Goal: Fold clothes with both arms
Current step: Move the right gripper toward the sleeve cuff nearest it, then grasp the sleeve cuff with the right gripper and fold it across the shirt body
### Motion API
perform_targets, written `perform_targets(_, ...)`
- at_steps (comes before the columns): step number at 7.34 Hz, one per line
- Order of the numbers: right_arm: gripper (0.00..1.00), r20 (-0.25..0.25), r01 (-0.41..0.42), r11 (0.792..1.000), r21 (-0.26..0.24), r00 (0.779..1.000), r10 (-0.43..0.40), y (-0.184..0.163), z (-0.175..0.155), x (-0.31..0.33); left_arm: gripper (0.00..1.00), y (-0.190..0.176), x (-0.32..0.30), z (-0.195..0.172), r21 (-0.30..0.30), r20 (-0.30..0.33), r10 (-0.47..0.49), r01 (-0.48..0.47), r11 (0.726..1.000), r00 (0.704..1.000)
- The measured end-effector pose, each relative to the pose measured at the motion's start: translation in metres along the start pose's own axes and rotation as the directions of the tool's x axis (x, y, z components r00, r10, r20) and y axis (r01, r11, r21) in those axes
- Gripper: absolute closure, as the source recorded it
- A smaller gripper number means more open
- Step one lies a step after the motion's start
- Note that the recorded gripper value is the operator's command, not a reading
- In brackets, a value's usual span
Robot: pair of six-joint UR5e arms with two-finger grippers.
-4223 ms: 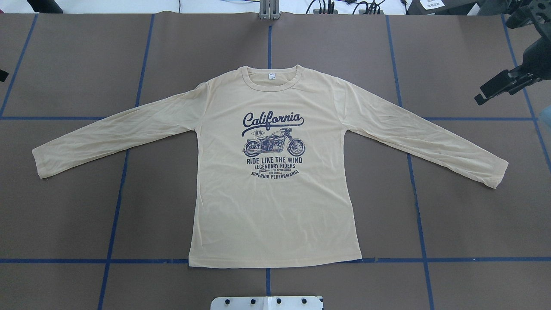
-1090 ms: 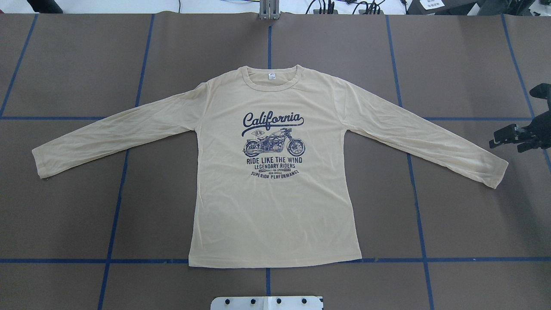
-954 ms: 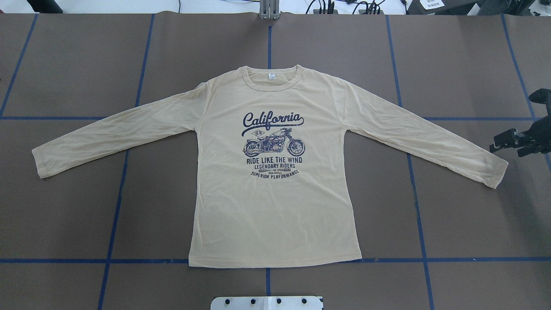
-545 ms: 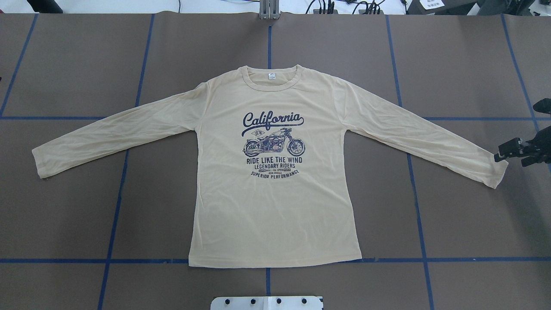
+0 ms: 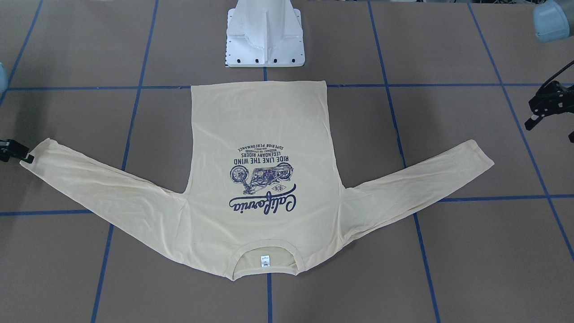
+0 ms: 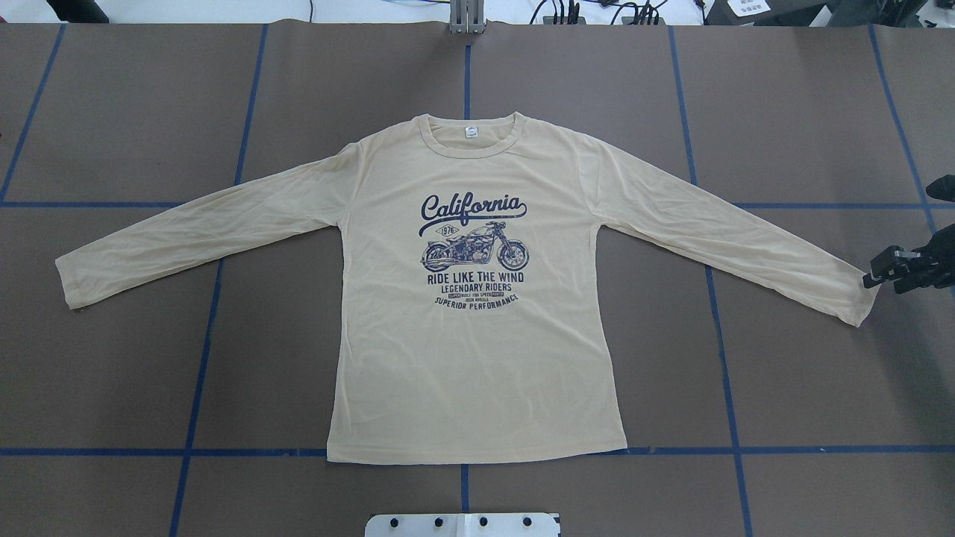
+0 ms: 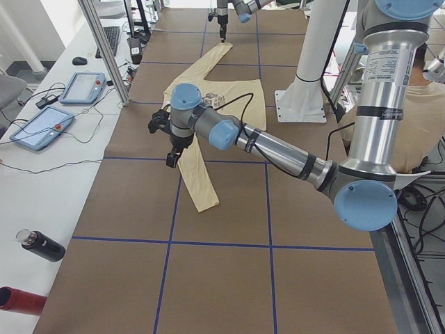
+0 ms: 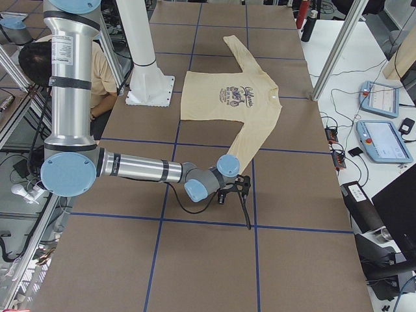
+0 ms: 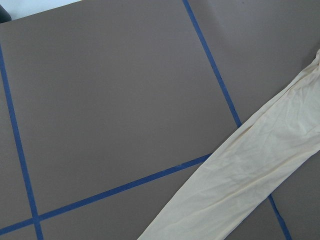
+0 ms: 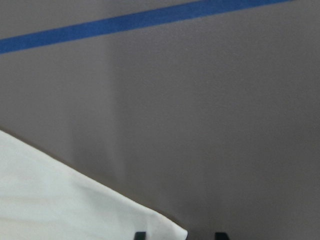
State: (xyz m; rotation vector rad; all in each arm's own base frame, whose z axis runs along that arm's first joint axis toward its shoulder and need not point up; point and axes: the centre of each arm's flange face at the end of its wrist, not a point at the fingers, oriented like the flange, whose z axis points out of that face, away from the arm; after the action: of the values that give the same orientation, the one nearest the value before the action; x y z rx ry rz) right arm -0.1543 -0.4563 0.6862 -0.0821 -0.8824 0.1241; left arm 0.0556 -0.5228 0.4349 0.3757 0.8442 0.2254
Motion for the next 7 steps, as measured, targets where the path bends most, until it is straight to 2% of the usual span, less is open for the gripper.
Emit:
perform_targets(2, 1.0, 0.017, 0.002, 1.0, -0.016, 1.0, -0.002, -0.004, 0.001, -0.006, 0.0, 0.002, -0.001, 0.0, 0.004, 0.0, 0.005, -0.005, 1.0, 1.0)
perform_targets(4, 1.0, 0.08, 0.023, 0.999, -0.048, 0.997, -0.019, -0.002, -0.008, -0.024, 0.0, 0.002, -0.001, 0.0, 0.008, -0.003, 0.005, -0.005, 1.0, 1.0)
perform_targets(5, 1.0, 0.113, 0.034, 0.999, -0.036, 0.993, -0.03, -0.003, -0.023, -0.046, 0.0, 0.001, 0.0, -0.001, 0.01, -0.007, 0.006, -0.006, 1.0, 1.0)
perform_targets(6, 1.0, 0.151, 0.018, 1.0, -0.011, 0.988, -0.016, -0.012, -0.043, -0.087, 0.0, 0.0, 0.002, -0.001, 0.017, -0.01, 0.011, -0.011, 1.0, 1.0)
perform_targets(7, 1.0, 0.198, -0.027, 1.0, 0.003, 0.98, 0.026, -0.03, -0.056, -0.157, 0.0, -0.001, 0.003, -0.002, 0.03, -0.013, 0.023, -0.022, 0.999, 1.0)
